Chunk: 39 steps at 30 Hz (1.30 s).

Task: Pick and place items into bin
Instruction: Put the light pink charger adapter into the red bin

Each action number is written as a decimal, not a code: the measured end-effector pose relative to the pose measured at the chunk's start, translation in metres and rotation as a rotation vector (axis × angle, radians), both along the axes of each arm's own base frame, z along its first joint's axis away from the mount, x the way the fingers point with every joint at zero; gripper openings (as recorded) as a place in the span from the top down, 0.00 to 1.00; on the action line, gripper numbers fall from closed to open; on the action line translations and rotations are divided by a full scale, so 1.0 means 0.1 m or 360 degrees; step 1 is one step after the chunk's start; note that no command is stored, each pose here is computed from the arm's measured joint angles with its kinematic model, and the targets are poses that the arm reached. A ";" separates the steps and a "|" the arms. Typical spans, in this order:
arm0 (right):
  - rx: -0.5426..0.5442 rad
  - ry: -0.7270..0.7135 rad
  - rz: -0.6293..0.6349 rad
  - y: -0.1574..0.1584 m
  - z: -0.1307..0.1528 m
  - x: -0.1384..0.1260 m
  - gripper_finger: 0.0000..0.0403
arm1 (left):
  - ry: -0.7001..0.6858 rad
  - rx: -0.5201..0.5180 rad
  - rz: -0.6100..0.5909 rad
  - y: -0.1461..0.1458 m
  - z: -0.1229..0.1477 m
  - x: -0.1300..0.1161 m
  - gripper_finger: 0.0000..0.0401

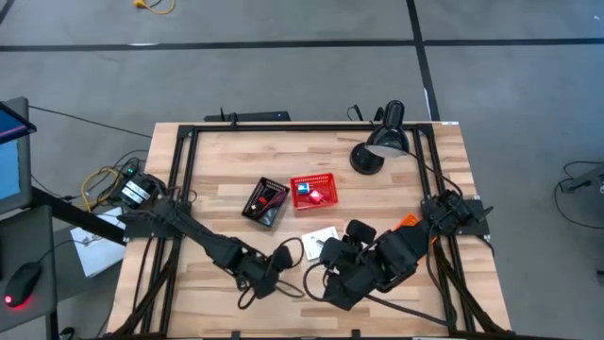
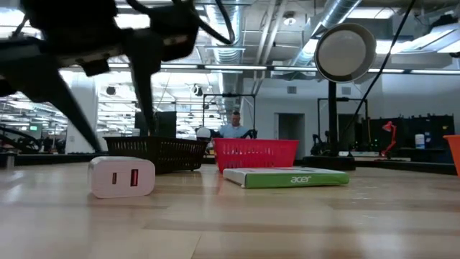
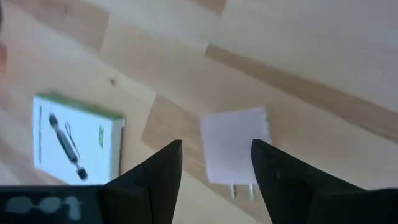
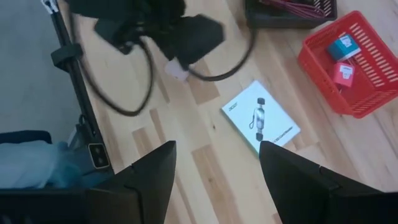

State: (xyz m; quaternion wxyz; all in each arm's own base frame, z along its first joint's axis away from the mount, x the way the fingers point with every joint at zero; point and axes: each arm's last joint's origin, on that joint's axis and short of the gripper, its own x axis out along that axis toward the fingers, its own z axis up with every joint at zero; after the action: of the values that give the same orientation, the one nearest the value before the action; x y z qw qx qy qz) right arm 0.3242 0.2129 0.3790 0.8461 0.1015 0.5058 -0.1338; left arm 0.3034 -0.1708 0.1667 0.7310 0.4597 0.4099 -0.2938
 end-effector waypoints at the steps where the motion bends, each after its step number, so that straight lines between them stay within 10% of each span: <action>1: 0.0000 0.0000 0.0004 0.01 0.00 -0.01 0.44 | 0.0016 -0.0020 0.0027 0.03 0.00 0.01 0.54; 10: -0.0004 0.0002 0.0018 0.02 0.00 -0.01 0.44 | 0.0187 -0.0355 0.0122 0.20 -0.01 0.10 0.54; 39: -0.0020 0.0025 0.0021 0.01 -0.01 -0.02 0.44 | 0.0148 -0.0340 0.0185 0.44 -0.22 0.34 0.54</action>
State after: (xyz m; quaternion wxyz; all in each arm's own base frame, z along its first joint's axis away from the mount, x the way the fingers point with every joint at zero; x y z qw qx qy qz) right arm 0.3219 0.2138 0.3783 0.8437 0.0917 0.5122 -0.1321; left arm 0.3372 -0.1265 0.1450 0.7717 0.3406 0.4356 -0.3140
